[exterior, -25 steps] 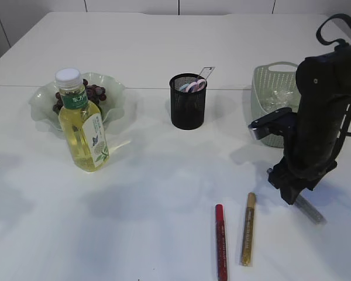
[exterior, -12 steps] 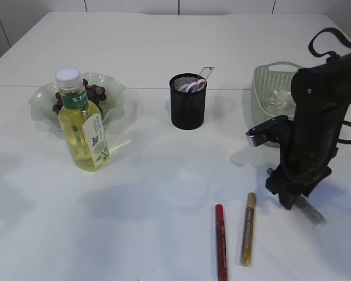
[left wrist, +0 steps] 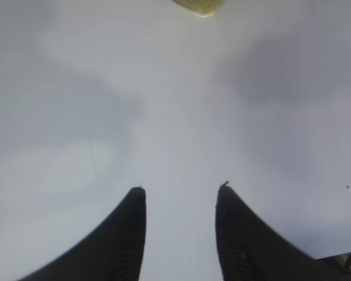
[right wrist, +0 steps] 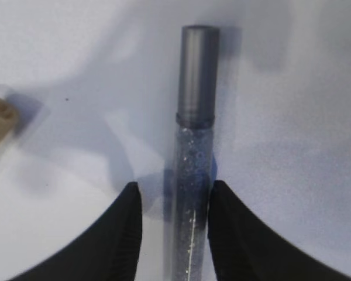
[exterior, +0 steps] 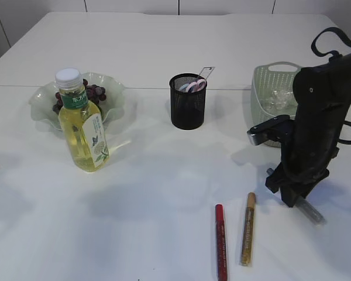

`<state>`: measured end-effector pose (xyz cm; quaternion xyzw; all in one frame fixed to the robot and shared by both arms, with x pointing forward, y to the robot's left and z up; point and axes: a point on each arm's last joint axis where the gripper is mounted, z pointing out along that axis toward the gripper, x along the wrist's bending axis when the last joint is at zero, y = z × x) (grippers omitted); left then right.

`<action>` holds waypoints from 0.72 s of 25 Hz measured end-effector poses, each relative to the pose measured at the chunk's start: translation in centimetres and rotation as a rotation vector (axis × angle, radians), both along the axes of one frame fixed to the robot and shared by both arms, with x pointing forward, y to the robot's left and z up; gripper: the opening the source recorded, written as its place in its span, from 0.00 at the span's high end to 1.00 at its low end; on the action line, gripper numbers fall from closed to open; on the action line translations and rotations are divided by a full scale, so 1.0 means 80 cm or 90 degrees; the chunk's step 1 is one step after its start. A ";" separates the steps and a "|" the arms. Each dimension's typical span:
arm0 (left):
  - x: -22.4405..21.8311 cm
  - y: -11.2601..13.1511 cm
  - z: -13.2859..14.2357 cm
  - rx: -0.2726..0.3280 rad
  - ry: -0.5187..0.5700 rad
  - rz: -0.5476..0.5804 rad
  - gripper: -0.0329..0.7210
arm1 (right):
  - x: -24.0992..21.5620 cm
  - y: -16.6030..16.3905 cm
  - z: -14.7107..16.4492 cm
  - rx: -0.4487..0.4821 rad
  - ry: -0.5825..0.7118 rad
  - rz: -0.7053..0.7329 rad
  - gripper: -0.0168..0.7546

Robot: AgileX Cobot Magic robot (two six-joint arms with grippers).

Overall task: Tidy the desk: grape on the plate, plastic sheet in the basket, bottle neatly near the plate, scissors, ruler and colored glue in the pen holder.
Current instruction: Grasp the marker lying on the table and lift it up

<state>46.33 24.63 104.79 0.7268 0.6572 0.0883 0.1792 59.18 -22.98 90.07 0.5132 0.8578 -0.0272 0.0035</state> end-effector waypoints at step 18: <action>0.000 0.000 0.000 0.000 0.000 0.000 0.57 | 0.000 0.000 0.000 0.001 0.000 0.001 0.84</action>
